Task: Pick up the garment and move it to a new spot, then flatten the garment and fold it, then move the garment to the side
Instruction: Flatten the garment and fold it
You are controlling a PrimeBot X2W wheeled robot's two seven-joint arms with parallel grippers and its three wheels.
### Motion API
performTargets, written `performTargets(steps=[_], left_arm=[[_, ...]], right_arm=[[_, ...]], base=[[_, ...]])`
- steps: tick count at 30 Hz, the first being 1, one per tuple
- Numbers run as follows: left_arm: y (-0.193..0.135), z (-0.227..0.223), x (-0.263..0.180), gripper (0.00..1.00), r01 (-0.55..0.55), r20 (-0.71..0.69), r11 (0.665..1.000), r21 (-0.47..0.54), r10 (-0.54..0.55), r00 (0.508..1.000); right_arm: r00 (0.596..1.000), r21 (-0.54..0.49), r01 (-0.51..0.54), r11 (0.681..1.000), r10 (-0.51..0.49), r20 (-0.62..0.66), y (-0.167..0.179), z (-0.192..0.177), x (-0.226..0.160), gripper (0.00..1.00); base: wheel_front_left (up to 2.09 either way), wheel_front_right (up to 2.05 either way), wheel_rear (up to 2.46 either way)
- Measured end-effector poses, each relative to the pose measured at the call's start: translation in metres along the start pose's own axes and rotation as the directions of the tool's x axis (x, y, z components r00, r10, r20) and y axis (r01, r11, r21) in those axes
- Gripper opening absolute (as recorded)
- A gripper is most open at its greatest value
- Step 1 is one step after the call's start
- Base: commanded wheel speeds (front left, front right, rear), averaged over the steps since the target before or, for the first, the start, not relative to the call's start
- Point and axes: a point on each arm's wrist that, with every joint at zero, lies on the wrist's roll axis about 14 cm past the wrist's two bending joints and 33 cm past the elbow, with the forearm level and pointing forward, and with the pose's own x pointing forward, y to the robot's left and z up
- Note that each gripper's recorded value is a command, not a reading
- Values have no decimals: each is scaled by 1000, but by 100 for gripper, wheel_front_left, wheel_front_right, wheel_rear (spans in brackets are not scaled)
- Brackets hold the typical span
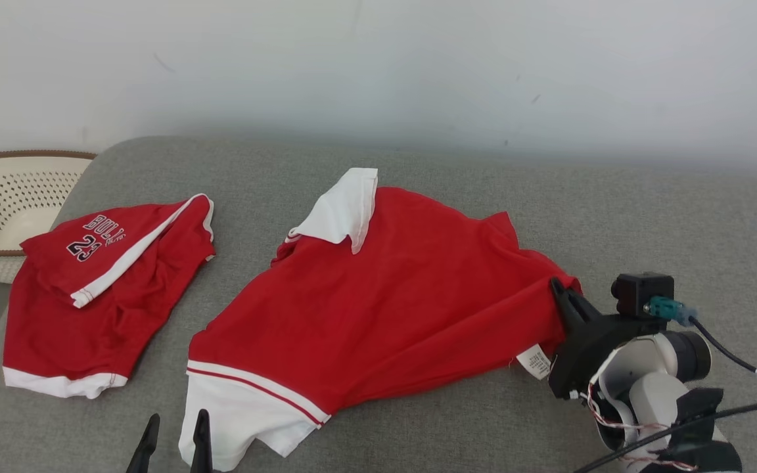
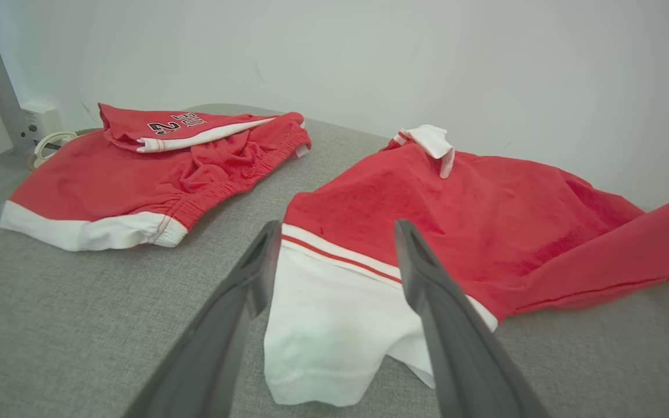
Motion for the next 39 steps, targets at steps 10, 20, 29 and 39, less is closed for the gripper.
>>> performTargets(steps=[10,20,29,39], left_arm=[[5,-3,3,100,-15,-11,1000,3,15,1000],[11,-6,4,100,-35,-21,999,9,35,999],[1,-5,9,100,-7,-16,1000,1,7,1000],[-9,-4,11,100,24,-10,1000,-6,-24,1000]], right_arm=[[998,2,4,1000,-4,-69,-10,-6,35,0],[999,-1,13,1000,-13,-51,-14,-19,46,100],[999,16,26,1000,-26,22,-20,-17,29,100],[997,70,61,996,-65,52,-23,-38,-11,100]], base=[[0,0,0],[0,0,0],[0,0,0],[0,0,0]])
